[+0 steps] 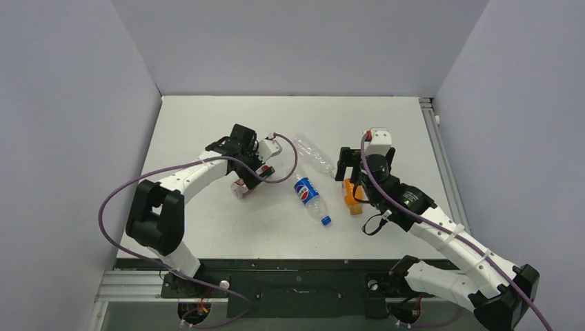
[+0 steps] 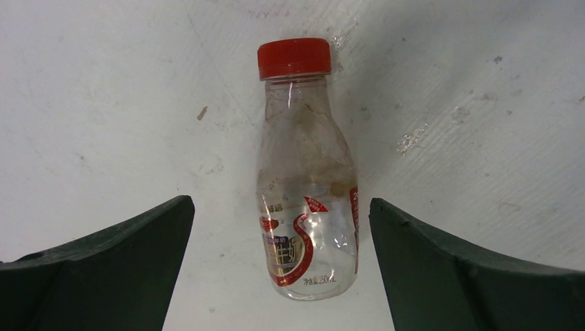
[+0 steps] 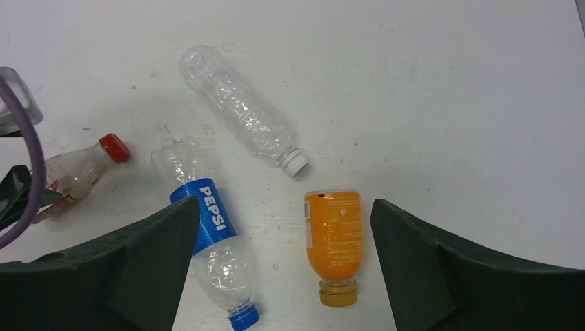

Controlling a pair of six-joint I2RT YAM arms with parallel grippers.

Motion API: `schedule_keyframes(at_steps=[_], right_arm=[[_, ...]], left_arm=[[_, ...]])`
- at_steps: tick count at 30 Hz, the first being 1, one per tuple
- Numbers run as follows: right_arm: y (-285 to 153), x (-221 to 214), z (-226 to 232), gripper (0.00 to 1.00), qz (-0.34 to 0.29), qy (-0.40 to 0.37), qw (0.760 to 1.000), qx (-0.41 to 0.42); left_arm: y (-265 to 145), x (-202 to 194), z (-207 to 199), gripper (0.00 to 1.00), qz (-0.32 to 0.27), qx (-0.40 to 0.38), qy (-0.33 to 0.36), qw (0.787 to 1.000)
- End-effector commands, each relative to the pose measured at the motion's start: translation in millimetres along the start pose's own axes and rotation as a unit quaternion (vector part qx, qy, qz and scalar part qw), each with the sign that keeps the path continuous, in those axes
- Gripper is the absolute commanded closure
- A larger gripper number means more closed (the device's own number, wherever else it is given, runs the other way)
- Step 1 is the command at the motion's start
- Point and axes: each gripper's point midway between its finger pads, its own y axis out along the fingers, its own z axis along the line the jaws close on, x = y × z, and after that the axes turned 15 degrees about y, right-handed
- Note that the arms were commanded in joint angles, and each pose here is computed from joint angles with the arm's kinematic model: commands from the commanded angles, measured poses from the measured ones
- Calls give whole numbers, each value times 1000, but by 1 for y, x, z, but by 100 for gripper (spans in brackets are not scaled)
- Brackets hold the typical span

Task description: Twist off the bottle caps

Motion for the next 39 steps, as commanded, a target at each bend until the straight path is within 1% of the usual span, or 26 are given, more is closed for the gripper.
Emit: schedule_keyframes(at_steps=[1, 2, 3, 4, 5, 6, 9, 11, 13, 14, 16, 18, 22, 26, 28, 30, 31, 32, 34, 35, 36, 39], right_arm=[[-8, 25, 11, 11, -29, 23, 999, 11], [-8, 25, 11, 11, -28, 23, 999, 12], [-8, 24, 12, 11, -28, 23, 999, 14], [-8, 25, 13, 11, -28, 23, 999, 15], [-8, 25, 12, 11, -28, 22, 999, 14], [-8, 25, 13, 11, -28, 21, 999, 16], [-9, 27, 14, 12, -32, 23, 999, 19], [-9, 28, 15, 12, -34, 25, 999, 20], [-9, 27, 14, 12, -34, 24, 999, 19], [-8, 27, 14, 12, -33, 24, 999, 19], [-9, 27, 15, 12, -33, 25, 999, 20], [-9, 26, 15, 12, -33, 26, 999, 22], [-9, 26, 16, 13, -32, 29, 999, 26], [-9, 26, 17, 13, -32, 27, 999, 27], [-9, 27, 17, 13, -33, 27, 999, 28], [-9, 28, 19, 14, -32, 30, 999, 31], [-8, 28, 20, 15, -32, 32, 998, 32], [-8, 28, 22, 15, -31, 34, 998, 36], [-8, 29, 27, 16, -28, 39, 998, 41], [-8, 29, 28, 16, -26, 43, 998, 43], [-9, 30, 30, 16, -26, 46, 998, 47], [-10, 34, 36, 16, -25, 58, 997, 55]], left_arm=[[11, 4, 13, 3, -12, -15, -26, 999], [17, -3, 15, 3, -5, -23, -40, 999], [16, 1, 17, 3, -11, -34, -50, 998], [19, -8, 13, 3, 1, -53, -63, 997], [18, -3, 12, 3, -10, -68, -69, 995], [20, -10, 5, 3, 2, -90, -76, 993], [24, -12, -10, 3, 5, -129, -79, 988], [28, -17, -22, 1, 11, -155, -85, 984], [29, -17, -31, 7, 9, -174, -89, 981], [29, -17, -37, 12, 7, -185, -92, 978], [27, -18, -45, 19, 8, -198, -93, 976], [26, -19, -52, 23, 10, -208, -97, 973], [24, -23, -59, 27, 13, -211, -104, 972], [27, -23, -67, 28, 19, -195, -87, 977], [29, -20, -71, 32, 20, -187, -80, 979], [31, -18, -70, 39, 20, -180, -81, 980], [31, -16, -69, 46, 20, -177, -85, 980], [30, -15, -68, 50, 18, -177, -86, 980], [23, -8, -65, 64, 9, -175, -91, 980], [18, -2, -63, 67, 2, -175, -95, 980], [10, 4, -58, 74, -10, -169, -97, 981], [-21, 32, -46, 83, -59, -169, -105, 978]])
